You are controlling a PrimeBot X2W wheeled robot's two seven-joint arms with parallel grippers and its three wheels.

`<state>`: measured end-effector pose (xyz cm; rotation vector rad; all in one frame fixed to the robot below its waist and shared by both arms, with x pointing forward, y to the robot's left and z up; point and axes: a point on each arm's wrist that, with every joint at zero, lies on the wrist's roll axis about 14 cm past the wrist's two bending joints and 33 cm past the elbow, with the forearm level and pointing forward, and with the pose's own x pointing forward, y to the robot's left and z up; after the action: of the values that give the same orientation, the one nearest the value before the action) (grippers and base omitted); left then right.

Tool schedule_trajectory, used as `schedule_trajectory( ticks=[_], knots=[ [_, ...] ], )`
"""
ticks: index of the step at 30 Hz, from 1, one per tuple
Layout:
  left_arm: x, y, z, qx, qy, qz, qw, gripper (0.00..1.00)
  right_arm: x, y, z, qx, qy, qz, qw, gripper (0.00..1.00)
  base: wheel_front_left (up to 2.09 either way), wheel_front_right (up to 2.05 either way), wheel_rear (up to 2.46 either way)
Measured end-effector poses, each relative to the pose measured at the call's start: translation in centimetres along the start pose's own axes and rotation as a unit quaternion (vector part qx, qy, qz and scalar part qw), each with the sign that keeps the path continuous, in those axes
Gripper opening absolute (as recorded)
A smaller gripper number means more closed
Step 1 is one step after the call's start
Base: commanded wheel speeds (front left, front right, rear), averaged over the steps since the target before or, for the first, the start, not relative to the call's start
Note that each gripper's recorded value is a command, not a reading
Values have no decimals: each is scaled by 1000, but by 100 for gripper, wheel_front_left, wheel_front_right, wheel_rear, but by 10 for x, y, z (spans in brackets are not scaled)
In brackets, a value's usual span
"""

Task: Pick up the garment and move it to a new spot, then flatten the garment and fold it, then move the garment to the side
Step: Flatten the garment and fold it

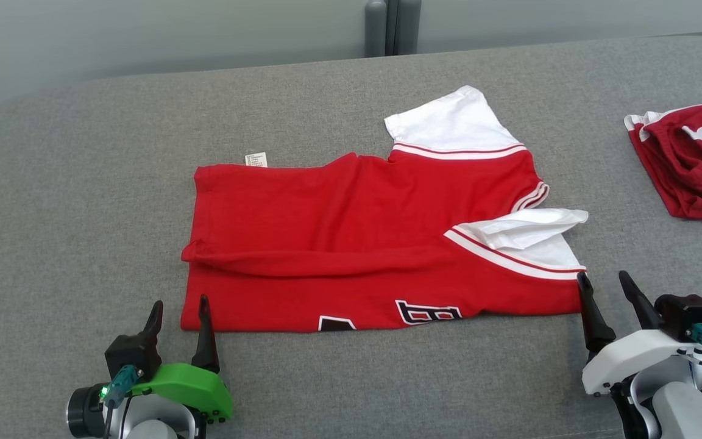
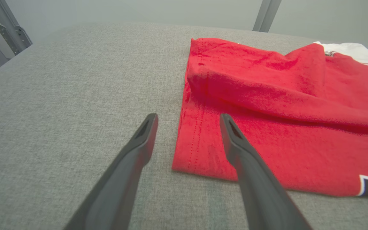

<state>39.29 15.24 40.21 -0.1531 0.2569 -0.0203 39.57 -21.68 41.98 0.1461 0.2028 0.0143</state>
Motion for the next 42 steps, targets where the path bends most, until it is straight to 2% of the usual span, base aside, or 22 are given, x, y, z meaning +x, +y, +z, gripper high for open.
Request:
schedule_trajectory(
  ticks=[20, 21, 22, 23, 24, 42],
  knots=[
    [-7, 6, -1, 0, 0, 5, 1000, 100, 4, 16, -49, 21, 80, 7, 997, 99, 0, 0, 0],
    [-7, 6, -1, 0, 0, 5, 1000, 100, 5, 17, -50, 21, 83, 9, 996, 77, 0, 0, 0],
    [-7, 6, -2, 0, 1, 5, 1000, 100, 6, 18, -51, 17, 86, 13, 996, 45, 0, 0, 0],
    [-7, 6, -2, 0, 2, 5, 1000, 100, 8, 19, -51, 13, 88, 18, 996, 7, 0, 0, 0],
    [-7, 6, -2, 0, 2, 5, 1000, 100, 9, 21, -52, 14, 89, 20, 996, 0, 0, 0, 0],
    [17, -12, -16, -18, 31, -24, 999, 100, 13, 4, -39, 0, 72, 17, 997, 0, 0, 0, 0]
  ],
)
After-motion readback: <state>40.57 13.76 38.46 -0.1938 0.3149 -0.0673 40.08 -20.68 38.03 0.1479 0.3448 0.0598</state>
